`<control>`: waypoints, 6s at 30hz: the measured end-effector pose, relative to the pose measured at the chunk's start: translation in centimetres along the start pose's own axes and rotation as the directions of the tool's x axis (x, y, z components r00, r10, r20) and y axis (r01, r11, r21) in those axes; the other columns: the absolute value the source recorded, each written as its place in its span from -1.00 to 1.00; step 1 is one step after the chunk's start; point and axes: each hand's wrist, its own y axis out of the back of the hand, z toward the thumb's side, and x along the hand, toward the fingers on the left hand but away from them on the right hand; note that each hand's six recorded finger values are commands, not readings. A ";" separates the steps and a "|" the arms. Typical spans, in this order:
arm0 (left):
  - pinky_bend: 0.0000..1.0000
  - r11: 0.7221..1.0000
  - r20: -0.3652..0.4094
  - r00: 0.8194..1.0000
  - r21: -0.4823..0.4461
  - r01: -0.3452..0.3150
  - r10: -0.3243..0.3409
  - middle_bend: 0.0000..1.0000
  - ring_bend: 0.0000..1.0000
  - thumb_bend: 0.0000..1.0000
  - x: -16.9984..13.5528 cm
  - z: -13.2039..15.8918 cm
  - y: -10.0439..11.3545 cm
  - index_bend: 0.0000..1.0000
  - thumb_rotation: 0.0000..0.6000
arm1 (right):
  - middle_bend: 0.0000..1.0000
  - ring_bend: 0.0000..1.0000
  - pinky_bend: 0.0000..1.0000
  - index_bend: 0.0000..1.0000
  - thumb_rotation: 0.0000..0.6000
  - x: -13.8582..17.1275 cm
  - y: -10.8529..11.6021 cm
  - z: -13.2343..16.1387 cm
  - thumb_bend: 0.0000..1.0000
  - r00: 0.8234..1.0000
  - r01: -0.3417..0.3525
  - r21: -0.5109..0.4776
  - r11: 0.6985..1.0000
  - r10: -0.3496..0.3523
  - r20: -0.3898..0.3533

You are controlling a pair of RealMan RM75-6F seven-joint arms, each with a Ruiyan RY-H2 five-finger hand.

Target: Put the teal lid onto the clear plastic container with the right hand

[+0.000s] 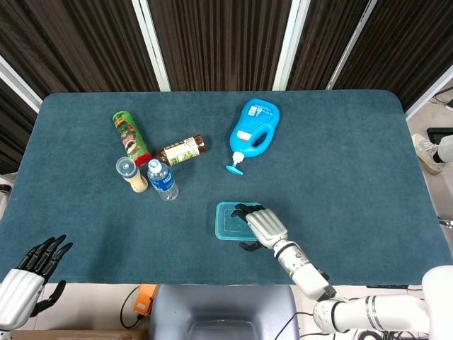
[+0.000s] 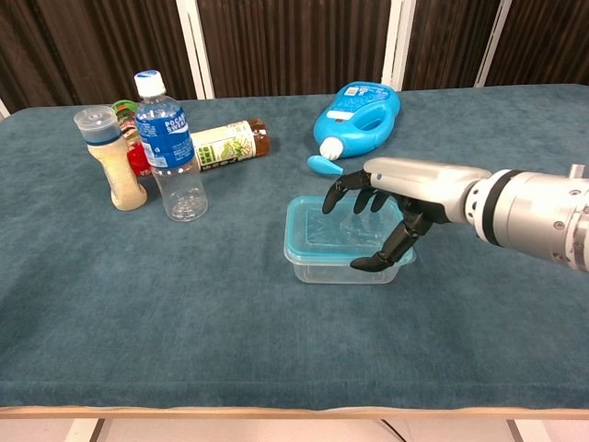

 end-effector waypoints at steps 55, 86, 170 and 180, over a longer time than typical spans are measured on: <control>-0.68 1.000 0.009 1.000 -0.002 0.000 0.000 -1.00 -1.00 -0.14 0.1 0.1 -0.1 -1.00 1.00 | -0.38 -0.39 -0.30 -0.17 1.00 0.1 -0.3 2.9 -0.16 0.993 0.047 0.085 0.995 -0.038 -0.111; -0.68 1.000 0.008 1.000 -0.009 -0.007 0.007 -1.00 -1.00 -0.14 -0.1 0.0 0.2 -1.00 1.00 | -0.38 -0.39 -0.31 -0.19 1.00 -1.1 -2.4 3.0 -0.15 0.994 0.011 0.093 0.996 -0.001 -0.106; -0.68 1.000 0.012 1.000 -0.010 -0.011 0.011 -1.00 -1.00 -0.14 -0.2 0.1 0.3 -1.00 1.00 | -0.38 -0.39 -0.31 -0.20 1.00 -0.2 -4.5 4.1 -0.15 0.988 -0.037 0.115 0.993 0.054 -0.146; -0.68 1.000 0.010 1.000 -0.009 -0.014 0.014 -1.00 -1.00 -0.14 -0.2 0.0 0.3 -1.00 1.00 | -0.38 -0.39 -0.31 -0.20 1.00 0.5 -1.7 4.1 -0.15 0.987 0.043 0.086 0.995 -0.029 -0.159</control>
